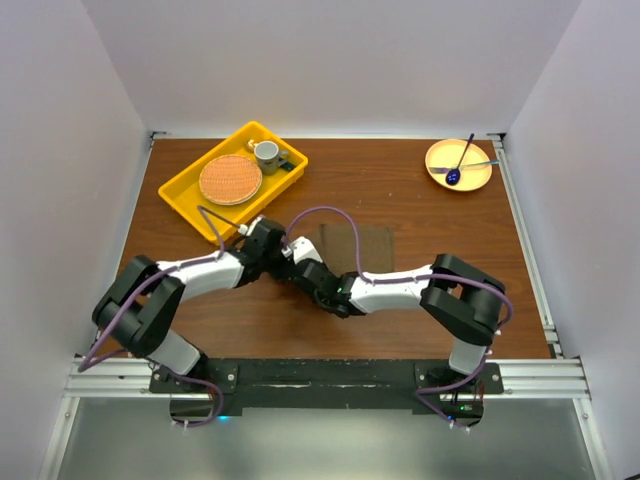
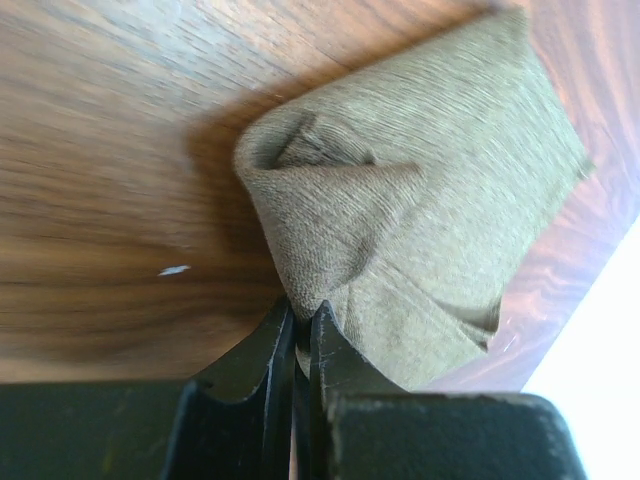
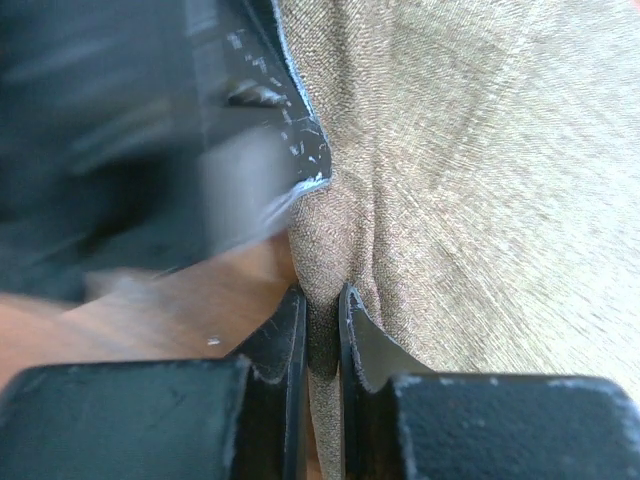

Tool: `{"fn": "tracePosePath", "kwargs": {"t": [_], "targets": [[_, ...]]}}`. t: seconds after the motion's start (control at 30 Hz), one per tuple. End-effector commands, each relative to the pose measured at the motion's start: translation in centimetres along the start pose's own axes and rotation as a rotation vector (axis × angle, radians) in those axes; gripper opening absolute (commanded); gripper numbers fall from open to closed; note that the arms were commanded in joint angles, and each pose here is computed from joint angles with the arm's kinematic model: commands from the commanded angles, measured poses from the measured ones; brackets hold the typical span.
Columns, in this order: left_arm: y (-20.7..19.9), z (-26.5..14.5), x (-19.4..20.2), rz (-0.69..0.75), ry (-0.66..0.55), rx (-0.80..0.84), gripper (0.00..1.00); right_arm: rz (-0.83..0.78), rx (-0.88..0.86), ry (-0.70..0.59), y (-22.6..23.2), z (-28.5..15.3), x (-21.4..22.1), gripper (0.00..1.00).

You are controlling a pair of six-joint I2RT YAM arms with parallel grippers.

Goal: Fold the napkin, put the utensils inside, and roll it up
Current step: Roll the napkin with the utensil

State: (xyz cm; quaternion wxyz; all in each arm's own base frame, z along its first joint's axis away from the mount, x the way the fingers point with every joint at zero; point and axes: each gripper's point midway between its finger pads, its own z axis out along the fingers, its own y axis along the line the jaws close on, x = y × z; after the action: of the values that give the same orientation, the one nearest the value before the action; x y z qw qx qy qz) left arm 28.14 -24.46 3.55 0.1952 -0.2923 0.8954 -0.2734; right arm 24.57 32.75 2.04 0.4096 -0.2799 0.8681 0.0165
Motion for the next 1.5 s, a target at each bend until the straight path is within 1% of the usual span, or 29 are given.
{"fn": "tracePosePath", "kwargs": {"t": [0.0, 0.03, 0.1, 0.13, 0.2, 0.23, 0.3, 0.33, 0.37, 0.43, 0.47, 0.53, 0.57, 0.6, 0.63, 0.67, 0.7, 0.73, 0.77, 0.8, 0.83, 0.87, 0.93, 1.07, 1.2, 1.27, 1.3, 1.37, 1.47], "targets": [[-1.9, -2.3, -0.8, 0.190, -0.059, 0.175, 0.10, 0.075, -0.234, 0.272, 1.6, 0.0, 6.2, 0.00], [-2.0, -3.0, -1.0, 0.211, -0.078, 0.197, 0.19, 0.119, -0.260, 0.268, 1.5, 0.2, 5.8, 0.00], [-2.2, -3.9, -1.7, 0.257, -0.126, 0.220, 0.28, 0.176, -0.326, 0.282, 1.5, -0.1, 5.6, 0.00], [-2.7, -4.8, -1.9, 0.275, -0.146, 0.247, 0.35, 0.219, -0.381, 0.298, 1.6, -0.1, 5.3, 0.00], [-2.8, -5.6, -2.4, 0.316, -0.171, 0.255, 0.42, 0.251, -0.417, 0.305, 1.5, -0.2, 4.7, 0.00], [-3.4, -6.5, -2.5, 0.329, -0.186, 0.282, 0.48, 0.273, -0.463, 0.325, 1.5, -0.4, 4.6, 0.00], [-3.2, -7.1, -2.7, 0.352, -0.192, 0.275, 0.51, 0.305, -0.518, 0.336, 1.6, -0.5, 4.1, 0.00], [-3.5, -7.9, -3.3, 0.352, -0.227, 0.284, 0.53, 0.334, -0.531, 0.351, 1.1, -0.2, 4.1, 0.00], [-3.5, -8.2, -3.6, 0.361, -0.242, 0.285, 0.53, 0.356, -0.587, 0.369, 1.4, -0.5, 3.9, 0.00], [-3.7, -9.3, -3.8, 0.371, -0.272, 0.310, 0.53, 0.423, -0.619, 0.394, 0.5, 0.2, 3.9, 0.00], [-3.7, -9.5, -4.0, 0.386, -0.286, 0.315, 0.53, 0.453, -0.680, 0.410, 0.9, -0.3, 3.7, 0.00], [-3.8, -9.7, -4.1, 0.405, -0.297, 0.319, 0.50, 0.541, -0.728, 0.434, -0.1, 0.1, 3.6, 0.00], [-3.9, -9.6, -3.9, 0.432, -0.286, 0.329, 0.49, 0.576, -0.762, 0.470, -0.1, 0.4, 4.4, 0.00], [-4.3, -9.6, -3.9, 0.444, -0.286, 0.351, 0.47, 0.613, -0.847, 0.491, 0.4, -0.4, 4.2, 0.00], [-4.2, -8.9, -3.6, 0.457, -0.273, 0.345, 0.43, 0.665, -0.863, 0.508, -0.4, 0.1, 4.2, 0.00], [-4.6, -8.6, -2.8, 0.477, -0.230, 0.373, 0.41, 0.695, -0.890, 0.549, -0.3, 0.4, 5.0, 0.00], [-5.1, -8.3, -2.8, 0.477, -0.227, 0.393, 0.39, 0.726, -0.953, 0.564, -0.2, 0.2, 4.5, 0.00], [-4.7, -7.1, -2.5, 0.474, -0.200, 0.373, 0.36, 0.767, -0.952, 0.583, -0.9, 0.5, 4.6, 0.00], [-4.9, -6.7, -2.2, 0.475, -0.178, 0.386, 0.34, 0.774, -0.956, 0.597, -1.1, 0.7, 4.7, 0.00], [-5.6, -6.4, -2.3, 0.472, -0.181, 0.410, 0.33, 0.766, -0.948, 0.607, -1.3, 1.4, 4.5, 0.00], [-5.3, -5.3, -1.9, 0.468, -0.151, 0.399, 0.30, 0.745, -0.902, 0.656, -1.8, 1.4, 5.6, 0.00], [-5.9, -5.0, -2.1, 0.452, -0.152, 0.418, 0.29, 0.728, -0.894, 0.666, -1.9, 1.5, 5.6, 0.00], [-6.1, -3.8, -1.9, 0.445, -0.131, 0.411, 0.26, 0.733, -0.887, 0.674, -2.4, 1.9, 5.4, 0.00], [-6.8, -2.2, -2.6, 0.426, -0.136, 0.420, 0.21, 0.748, -0.852, 0.692, -2.9, 2.6, 5.9, 0.00], [-6.0, -0.3, -2.7, 0.400, -0.119, 0.405, 0.16, 0.766, -0.845, 0.707, -2.8, 2.8, 6.9, 0.00], [-6.4, -0.1, -3.0, 0.391, -0.130, 0.431, 0.14, 0.763, -0.841, 0.720, -2.7, 3.0, 7.5, 0.00], [-5.9, 0.4, -2.9, 0.384, -0.123, 0.423, 0.12, 0.759, -0.843, 0.720, -2.7, 3.1, 7.6, 0.00], [-6.0, 0.7, -3.1, 0.372, -0.126, 0.429, 0.10, 0.760, -0.838, 0.718, -2.7, 3.1, 7.7, 0.00], [-4.3, 2.5, -3.1, 0.341, -0.100, 0.352, 0.02, 0.751, -0.837, 0.698, -2.9, 3.0, 7.3, 0.00]]}}
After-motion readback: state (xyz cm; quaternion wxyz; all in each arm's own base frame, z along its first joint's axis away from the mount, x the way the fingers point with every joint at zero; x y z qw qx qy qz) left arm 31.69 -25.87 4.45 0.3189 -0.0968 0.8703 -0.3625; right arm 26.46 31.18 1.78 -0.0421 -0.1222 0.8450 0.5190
